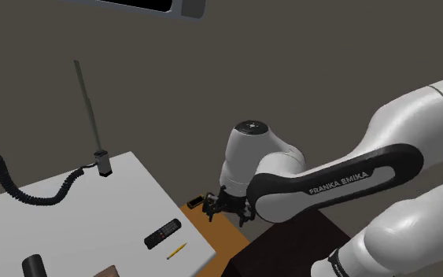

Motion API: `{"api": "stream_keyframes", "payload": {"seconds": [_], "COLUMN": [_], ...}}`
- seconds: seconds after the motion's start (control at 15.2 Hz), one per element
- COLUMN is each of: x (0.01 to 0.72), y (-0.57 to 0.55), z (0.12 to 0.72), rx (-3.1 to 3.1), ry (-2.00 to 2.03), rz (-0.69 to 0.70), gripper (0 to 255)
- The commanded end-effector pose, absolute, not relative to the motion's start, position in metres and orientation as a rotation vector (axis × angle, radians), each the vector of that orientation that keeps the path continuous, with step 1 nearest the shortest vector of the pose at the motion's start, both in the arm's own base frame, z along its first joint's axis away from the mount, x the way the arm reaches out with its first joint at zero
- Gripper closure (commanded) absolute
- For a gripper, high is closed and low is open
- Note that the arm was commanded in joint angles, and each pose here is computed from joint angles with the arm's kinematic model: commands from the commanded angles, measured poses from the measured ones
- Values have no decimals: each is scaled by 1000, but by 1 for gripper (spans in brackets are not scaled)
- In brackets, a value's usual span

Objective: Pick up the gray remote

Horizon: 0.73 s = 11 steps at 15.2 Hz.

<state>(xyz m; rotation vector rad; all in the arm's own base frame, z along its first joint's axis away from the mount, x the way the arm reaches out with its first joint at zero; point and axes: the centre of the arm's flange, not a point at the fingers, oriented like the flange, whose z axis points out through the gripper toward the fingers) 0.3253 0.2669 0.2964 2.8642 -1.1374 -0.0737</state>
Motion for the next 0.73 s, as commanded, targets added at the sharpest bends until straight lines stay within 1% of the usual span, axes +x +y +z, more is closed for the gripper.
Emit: {"api": "stream_keyframes", "payload": {"seconds": [0.0, 0.66], "x": [335, 405], "y": [284, 348], "z": [277, 192], "rx": [2837, 2658], "ry": [-1228, -1618], "rz": [-65, -16], "gripper": [0, 0]}}
